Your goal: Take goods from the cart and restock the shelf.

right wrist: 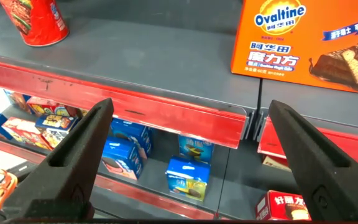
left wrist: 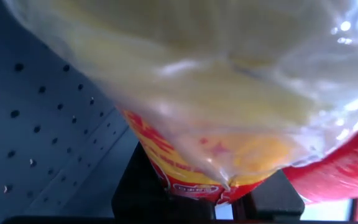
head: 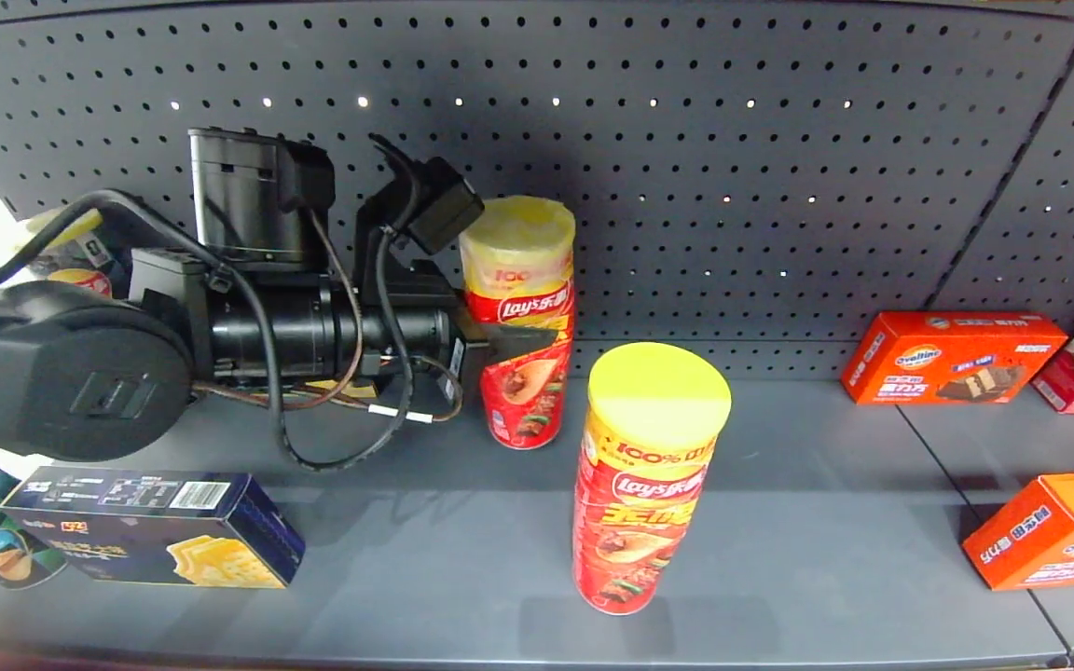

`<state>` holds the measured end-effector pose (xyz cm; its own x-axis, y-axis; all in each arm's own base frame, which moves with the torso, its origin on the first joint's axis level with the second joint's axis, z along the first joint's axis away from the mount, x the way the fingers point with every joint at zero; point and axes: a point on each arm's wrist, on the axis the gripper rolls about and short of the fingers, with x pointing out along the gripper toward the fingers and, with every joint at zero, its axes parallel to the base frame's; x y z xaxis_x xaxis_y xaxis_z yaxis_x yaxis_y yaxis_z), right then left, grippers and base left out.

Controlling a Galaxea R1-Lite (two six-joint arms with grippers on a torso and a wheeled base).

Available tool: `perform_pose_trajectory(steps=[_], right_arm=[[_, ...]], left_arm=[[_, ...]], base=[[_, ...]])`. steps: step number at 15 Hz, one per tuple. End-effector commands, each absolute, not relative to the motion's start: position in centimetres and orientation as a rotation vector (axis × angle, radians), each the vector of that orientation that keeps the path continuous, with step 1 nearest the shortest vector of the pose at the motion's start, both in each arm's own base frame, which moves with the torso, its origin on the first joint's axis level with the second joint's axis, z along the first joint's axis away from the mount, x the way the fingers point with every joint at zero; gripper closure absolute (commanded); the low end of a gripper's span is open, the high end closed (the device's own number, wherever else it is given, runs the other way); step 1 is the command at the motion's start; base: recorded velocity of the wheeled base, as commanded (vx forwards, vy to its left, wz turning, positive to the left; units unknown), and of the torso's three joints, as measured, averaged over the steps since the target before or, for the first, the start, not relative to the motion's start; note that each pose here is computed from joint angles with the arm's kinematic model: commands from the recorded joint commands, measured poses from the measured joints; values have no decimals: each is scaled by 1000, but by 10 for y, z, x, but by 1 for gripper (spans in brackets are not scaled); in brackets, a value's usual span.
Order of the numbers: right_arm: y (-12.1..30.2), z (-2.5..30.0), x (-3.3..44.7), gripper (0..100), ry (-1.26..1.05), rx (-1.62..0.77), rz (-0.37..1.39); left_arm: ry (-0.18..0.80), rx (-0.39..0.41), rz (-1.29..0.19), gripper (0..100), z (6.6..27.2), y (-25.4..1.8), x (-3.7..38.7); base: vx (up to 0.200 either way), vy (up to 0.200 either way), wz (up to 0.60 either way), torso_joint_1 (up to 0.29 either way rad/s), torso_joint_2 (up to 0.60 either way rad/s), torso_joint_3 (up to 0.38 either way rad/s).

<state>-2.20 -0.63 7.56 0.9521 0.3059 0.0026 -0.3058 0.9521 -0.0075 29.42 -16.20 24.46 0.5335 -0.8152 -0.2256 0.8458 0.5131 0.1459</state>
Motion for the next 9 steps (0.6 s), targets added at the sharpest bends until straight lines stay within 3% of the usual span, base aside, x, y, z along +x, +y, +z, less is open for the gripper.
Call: perform_pose_trajectory(steps=[1, 9], right_arm=[[-6, 76, -22, 0, -3, -7, 311], [-6, 76, -22, 0, -3, -7, 311]], left_arm=[[158, 250, -1013, 100, 235, -169, 306], [152, 247, -1027, 100, 229, -182, 327]], base=[[0, 0, 0, 0, 0, 0], [0, 0, 0, 0, 0, 0]])
